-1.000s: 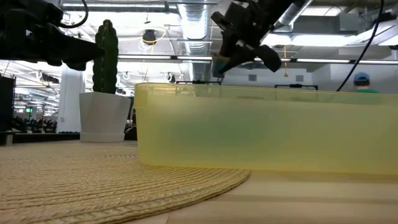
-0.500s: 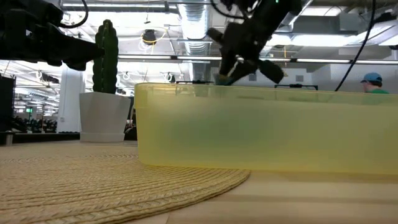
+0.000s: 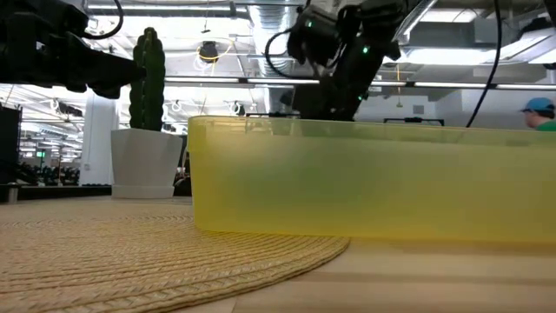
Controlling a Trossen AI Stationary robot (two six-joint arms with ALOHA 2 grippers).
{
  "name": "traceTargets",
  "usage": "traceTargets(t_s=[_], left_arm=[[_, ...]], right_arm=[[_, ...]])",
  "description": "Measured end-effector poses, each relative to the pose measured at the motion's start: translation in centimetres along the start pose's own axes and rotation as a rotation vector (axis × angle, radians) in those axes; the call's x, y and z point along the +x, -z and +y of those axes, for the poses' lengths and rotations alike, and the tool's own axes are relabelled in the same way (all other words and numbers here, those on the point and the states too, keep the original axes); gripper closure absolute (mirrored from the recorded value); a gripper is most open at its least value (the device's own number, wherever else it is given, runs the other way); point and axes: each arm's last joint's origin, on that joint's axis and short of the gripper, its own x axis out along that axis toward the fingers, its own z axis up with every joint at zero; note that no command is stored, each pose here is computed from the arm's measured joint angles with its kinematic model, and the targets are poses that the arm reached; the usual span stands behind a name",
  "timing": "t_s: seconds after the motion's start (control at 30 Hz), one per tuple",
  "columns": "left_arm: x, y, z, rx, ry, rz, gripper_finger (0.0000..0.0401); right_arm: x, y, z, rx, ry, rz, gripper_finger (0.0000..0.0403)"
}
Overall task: Pick and place Granola Bars by type
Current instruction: Put the yellow granola bar into the blue bin
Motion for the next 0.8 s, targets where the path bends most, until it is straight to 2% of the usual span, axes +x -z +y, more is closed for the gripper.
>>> traceTargets(t_s=[0.17, 0.53, 0.8], left_arm=[[0.0, -0.01, 0.0, 0.005, 0.0, 0.0, 0.0264], [0.0, -0.01, 0.0, 0.007, 0.0, 0.0, 0.0264], [0.0, 0.0, 0.0, 0.003, 0.0, 0.0, 0.0264]], right_arm=[[0.83, 0.23, -0.07, 0.067, 0.005, 0.02, 0.0344], [1.12, 0.19, 0.06, 0.067, -0.003, 0.029, 0.0343], [1.15, 0.19, 0.08, 0.067, -0.003, 0.03, 0.0305]])
